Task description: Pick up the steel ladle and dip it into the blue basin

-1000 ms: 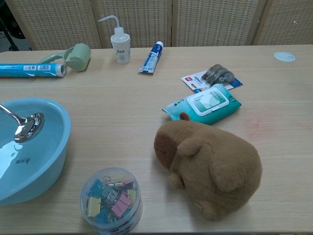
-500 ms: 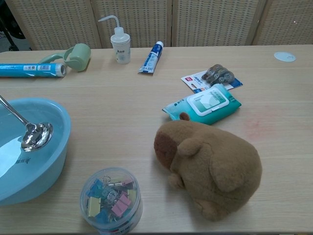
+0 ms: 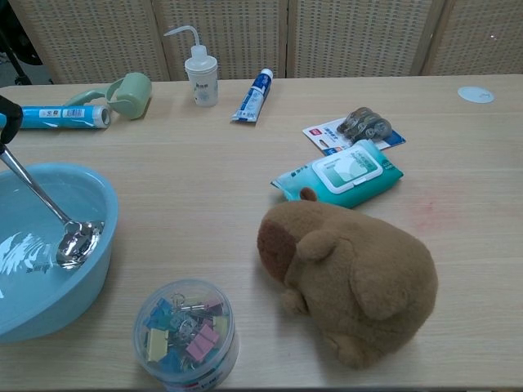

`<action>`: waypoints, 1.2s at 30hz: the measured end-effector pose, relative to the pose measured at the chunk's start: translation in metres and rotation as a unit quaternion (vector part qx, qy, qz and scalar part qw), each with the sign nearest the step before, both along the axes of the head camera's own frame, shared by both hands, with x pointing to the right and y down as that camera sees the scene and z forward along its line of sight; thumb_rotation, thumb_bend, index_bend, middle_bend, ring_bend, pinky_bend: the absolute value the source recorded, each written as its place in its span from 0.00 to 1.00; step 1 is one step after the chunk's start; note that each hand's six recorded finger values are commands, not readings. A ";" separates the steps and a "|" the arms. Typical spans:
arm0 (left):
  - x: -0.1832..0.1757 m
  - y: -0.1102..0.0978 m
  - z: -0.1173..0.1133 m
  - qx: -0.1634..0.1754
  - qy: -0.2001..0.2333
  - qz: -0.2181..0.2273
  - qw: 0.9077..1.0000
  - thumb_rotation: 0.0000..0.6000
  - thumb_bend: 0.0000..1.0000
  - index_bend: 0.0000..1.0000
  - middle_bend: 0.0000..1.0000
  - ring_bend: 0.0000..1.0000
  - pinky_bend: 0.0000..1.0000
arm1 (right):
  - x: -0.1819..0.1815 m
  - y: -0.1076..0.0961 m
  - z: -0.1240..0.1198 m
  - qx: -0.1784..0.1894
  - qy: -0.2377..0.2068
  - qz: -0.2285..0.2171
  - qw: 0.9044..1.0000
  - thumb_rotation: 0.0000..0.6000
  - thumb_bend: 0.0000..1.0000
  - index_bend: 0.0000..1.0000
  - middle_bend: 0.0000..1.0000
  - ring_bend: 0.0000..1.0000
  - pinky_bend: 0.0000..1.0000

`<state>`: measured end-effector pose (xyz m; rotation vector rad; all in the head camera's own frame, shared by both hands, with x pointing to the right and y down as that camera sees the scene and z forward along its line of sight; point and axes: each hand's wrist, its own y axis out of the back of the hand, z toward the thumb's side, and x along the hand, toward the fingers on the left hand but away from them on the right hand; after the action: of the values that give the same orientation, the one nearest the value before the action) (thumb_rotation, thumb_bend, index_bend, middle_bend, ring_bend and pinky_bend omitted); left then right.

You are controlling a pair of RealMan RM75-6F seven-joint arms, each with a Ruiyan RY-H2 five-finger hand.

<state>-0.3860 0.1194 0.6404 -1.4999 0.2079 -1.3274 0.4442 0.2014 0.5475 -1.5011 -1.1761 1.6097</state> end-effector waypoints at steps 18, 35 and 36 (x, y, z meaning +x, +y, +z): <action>0.009 0.005 0.003 -0.002 -0.021 0.035 0.999 1.00 0.59 0.86 0.99 0.94 1.00 | 0.000 0.000 -0.002 0.002 -0.002 0.000 1.000 1.00 0.00 0.00 0.00 0.00 0.00; 0.009 0.003 -0.005 -0.002 -0.014 0.026 1.000 1.00 0.59 0.86 0.99 0.94 1.00 | 0.001 0.000 -0.004 0.004 -0.003 0.001 1.000 1.00 0.00 0.00 0.00 0.00 0.00; 0.008 0.002 -0.007 -0.002 -0.009 0.020 1.000 1.00 0.59 0.86 0.99 0.94 1.00 | 0.001 0.000 -0.003 0.003 -0.002 0.001 1.000 1.00 0.00 0.00 0.00 0.00 0.00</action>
<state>-0.3782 0.1218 0.6337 -1.4876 0.1641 -1.3097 0.4454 0.2011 0.5441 -1.5008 -1.1845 1.6029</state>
